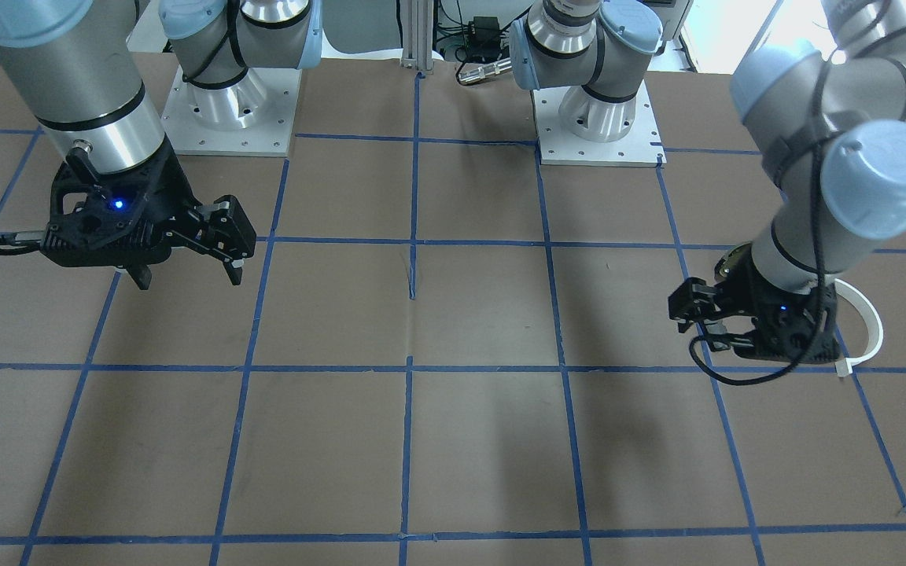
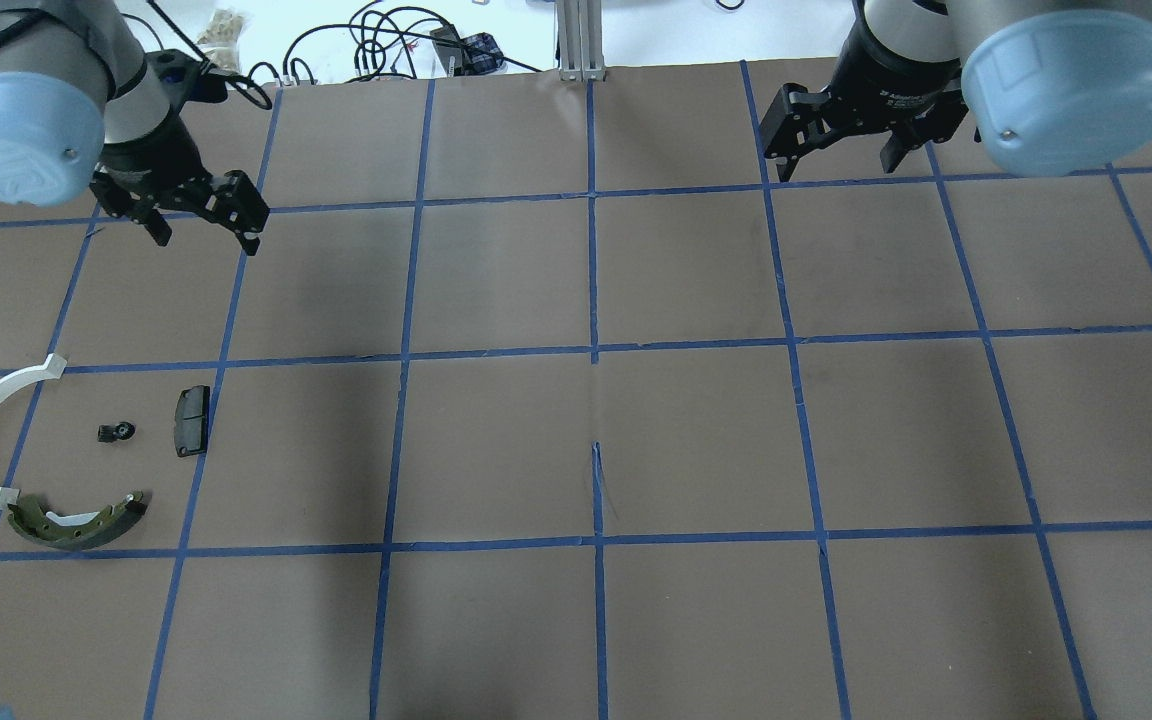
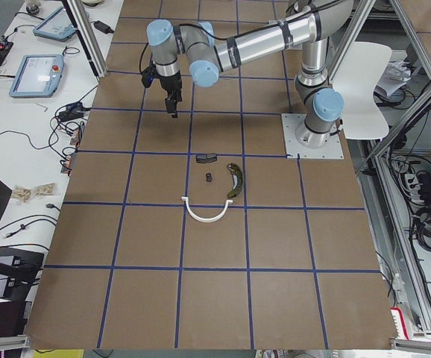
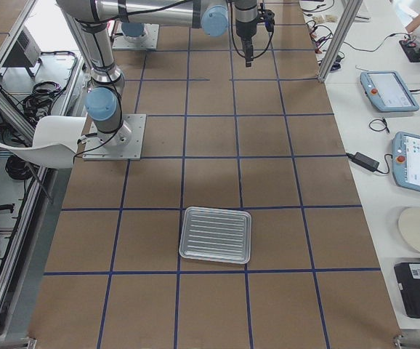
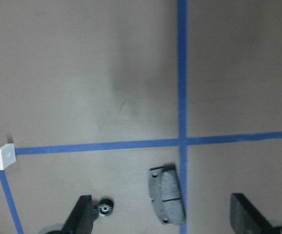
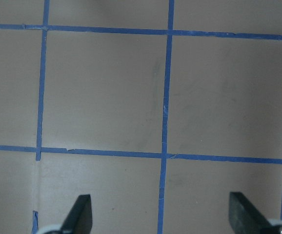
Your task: Place bearing gear from tray to pile
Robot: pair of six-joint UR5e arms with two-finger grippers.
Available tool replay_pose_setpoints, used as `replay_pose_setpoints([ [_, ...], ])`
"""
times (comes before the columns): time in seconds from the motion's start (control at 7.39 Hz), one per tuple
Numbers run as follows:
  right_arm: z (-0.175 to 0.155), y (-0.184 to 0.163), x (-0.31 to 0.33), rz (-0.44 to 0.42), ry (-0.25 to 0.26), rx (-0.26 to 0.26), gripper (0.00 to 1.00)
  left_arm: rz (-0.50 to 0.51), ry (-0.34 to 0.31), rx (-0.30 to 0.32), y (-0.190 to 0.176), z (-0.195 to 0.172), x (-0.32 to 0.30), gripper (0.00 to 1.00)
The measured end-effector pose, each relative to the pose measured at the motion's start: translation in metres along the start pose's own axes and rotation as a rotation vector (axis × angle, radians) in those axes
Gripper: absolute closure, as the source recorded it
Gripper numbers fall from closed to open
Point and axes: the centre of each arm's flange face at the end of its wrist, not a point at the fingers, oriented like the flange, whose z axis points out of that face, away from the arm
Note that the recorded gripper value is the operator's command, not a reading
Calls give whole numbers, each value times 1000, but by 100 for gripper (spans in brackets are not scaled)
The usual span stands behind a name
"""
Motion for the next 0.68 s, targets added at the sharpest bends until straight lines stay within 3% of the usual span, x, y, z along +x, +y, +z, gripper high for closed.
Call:
replay_pose_setpoints([
  [0.27,-2,-1,1,3,-1,4,0,45,31,48,21,-47,79,0],
  [0.68,-9,-3,9,31,-5,-12,0,45,92,23,48,-65,105,0],
])
